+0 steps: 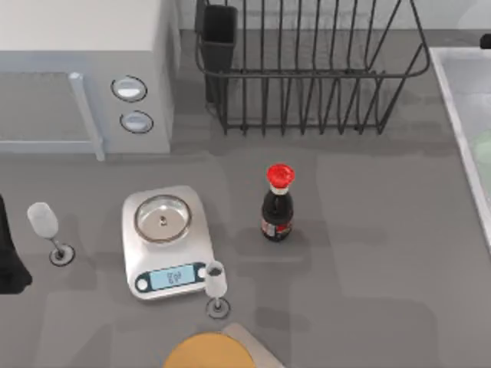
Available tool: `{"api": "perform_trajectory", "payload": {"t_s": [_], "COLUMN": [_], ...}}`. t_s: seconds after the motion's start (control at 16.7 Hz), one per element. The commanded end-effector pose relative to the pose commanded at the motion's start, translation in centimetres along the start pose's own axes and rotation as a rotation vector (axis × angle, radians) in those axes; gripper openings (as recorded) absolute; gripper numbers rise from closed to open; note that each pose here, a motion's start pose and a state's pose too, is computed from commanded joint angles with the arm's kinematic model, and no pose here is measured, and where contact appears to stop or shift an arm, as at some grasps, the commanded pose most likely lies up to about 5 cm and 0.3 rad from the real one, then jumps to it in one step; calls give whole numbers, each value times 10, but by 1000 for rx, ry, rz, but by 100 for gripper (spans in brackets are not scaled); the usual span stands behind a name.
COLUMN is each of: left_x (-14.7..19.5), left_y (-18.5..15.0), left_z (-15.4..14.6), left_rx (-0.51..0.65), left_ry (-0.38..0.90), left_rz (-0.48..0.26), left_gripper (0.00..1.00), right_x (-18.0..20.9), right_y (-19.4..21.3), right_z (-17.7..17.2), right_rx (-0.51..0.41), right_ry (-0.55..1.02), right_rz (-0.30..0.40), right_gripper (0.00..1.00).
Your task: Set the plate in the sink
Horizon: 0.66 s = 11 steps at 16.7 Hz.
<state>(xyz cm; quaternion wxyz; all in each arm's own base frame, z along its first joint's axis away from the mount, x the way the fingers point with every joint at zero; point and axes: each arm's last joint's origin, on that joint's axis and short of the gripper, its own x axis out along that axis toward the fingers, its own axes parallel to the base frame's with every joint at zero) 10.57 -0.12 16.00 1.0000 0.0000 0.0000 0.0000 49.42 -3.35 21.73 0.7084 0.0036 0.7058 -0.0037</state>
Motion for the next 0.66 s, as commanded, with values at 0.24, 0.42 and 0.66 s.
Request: {"api": "perform_trajectory", "payload": {"t_s": [0.24, 0.42, 0.66], "left_x": [0, 0, 0], "left_y": [0, 0, 0], "left_z": [0, 0, 0], "left_rx": [0, 0, 0], "left_ry": [0, 0, 0], "left_rz": [0, 0, 0], "left_gripper": [100, 100, 100], "right_x": [0, 0, 0], "right_y": [0, 0, 0], "right_z": [0, 0, 0], "right_rx": [0, 0, 0], "right_ry": [0, 0, 0], "right_rz": [0, 0, 0], "right_gripper": [90, 100, 100]}}
